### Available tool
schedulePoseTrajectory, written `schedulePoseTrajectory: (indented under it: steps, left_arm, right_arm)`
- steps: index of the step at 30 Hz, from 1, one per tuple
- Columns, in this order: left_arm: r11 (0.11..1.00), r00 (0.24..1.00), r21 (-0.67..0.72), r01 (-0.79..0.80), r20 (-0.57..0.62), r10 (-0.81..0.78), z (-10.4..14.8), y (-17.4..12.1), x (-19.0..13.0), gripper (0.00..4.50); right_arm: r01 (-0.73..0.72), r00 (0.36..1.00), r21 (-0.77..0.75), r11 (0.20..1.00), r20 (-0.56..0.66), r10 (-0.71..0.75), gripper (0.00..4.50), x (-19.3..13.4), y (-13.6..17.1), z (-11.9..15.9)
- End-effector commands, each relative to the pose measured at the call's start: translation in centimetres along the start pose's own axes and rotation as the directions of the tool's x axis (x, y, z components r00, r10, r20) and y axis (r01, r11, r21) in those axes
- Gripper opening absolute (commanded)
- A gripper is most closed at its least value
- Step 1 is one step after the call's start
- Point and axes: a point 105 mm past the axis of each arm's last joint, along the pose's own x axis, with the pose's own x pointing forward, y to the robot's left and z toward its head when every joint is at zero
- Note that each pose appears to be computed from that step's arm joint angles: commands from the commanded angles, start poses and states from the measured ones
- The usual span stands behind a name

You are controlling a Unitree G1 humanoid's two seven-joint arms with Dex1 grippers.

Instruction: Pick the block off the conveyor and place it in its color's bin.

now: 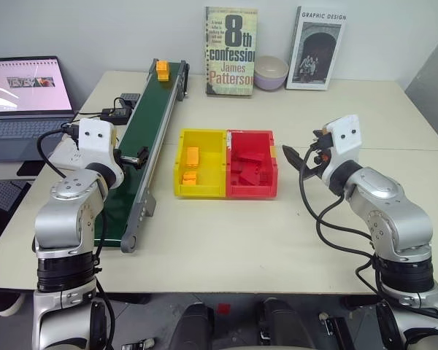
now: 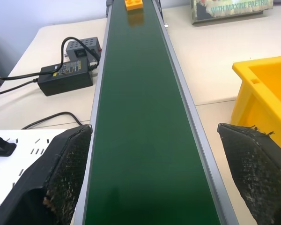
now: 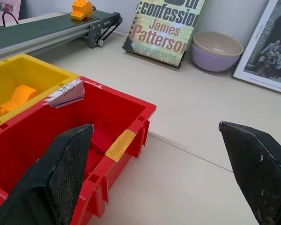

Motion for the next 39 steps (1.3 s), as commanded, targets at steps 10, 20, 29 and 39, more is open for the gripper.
schedulePoseTrajectory:
  steps: [10, 20, 29, 39]
  left_arm:
    - [0.996, 0.995, -0.028, -0.081, 0.058, 0.082, 1.3, 1.2, -1.0, 4.47]
    - [0.991, 0.99, -0.077, -0.111, 0.076, 0.116, 0.9, 0.4, -1.2, 4.47]
    - [0.989, 0.986, -0.072, -0.132, 0.092, 0.138, 0.3, 0.4, -2.1, 4.47]
    - [0.99, 0.989, -0.086, -0.108, 0.091, 0.116, 0.3, -0.1, -1.4, 4.47]
  right_arm:
    - [-0.03, 0.997, -0.036, 0.999, 0.071, 0.033, 4.5, -0.1, -0.1, 2.3]
    - [-0.538, 0.826, -0.084, 0.839, 0.144, 0.545, 4.5, -1.2, 5.7, 5.1]
    - [-0.688, 0.702, -0.092, 0.72, 0.168, 0.692, 4.5, -2.4, 7.7, 6.0]
    - [-0.732, 0.649, -0.101, 0.673, 0.196, 0.735, 4.5, -3.3, 8.9, 6.7]
